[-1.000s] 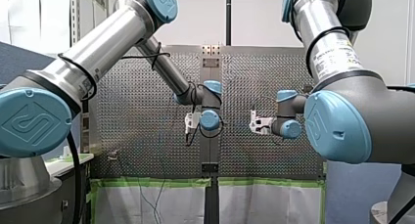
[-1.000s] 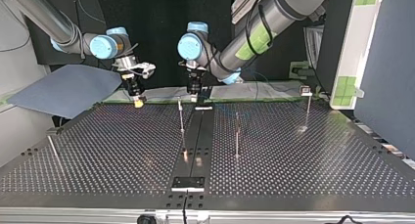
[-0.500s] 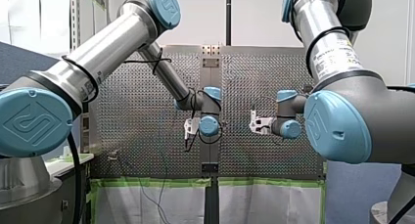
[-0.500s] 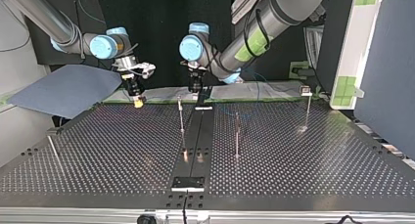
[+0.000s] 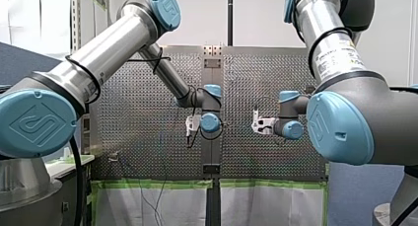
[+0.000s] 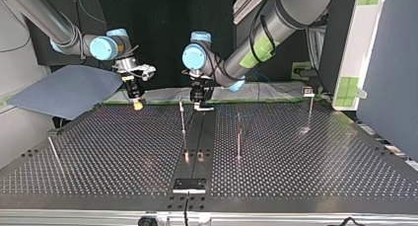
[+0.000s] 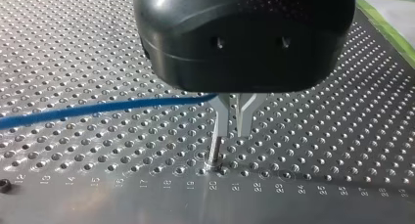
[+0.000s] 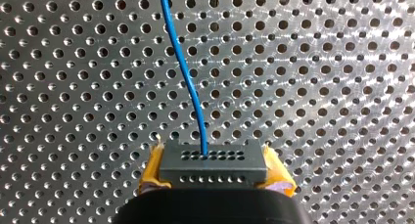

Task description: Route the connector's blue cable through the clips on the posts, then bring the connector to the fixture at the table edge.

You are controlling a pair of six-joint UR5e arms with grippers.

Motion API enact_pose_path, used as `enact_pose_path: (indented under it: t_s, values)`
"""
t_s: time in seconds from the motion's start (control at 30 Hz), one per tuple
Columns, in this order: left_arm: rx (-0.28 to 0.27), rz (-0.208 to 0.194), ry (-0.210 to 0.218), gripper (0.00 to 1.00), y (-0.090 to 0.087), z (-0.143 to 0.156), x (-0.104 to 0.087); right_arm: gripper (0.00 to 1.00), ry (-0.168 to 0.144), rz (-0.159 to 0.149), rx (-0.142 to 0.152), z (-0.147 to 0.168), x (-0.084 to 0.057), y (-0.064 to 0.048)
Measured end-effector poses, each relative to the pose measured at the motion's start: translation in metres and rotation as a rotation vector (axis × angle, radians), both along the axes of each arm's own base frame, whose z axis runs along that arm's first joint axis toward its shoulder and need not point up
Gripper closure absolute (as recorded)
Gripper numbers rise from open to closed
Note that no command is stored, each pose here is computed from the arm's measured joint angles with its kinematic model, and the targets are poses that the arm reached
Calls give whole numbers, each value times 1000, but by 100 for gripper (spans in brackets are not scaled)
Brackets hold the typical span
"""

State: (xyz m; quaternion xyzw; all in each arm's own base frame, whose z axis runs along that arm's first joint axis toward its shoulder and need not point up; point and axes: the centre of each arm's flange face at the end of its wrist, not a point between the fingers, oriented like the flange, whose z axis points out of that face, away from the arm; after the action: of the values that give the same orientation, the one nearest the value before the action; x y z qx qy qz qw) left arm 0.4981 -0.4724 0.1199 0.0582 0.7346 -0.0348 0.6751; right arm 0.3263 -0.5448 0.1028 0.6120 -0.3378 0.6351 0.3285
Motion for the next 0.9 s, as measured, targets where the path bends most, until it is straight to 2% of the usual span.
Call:
enact_pose_path:
  t_s: [0.4, 0.63, 0.9]
  values:
    - [-1, 0, 22, 88, 10, -6, 13, 100, -9, -18, 1, 3, -4, -7]
    - [-9, -8, 45, 88, 3, -21, 25, 100, -10, -21, 2, 2, -5, -8]
    - [-26, -2, 35, 88, -1, -9, 42, 100, -11, -32, 1, 2, -9, -12]
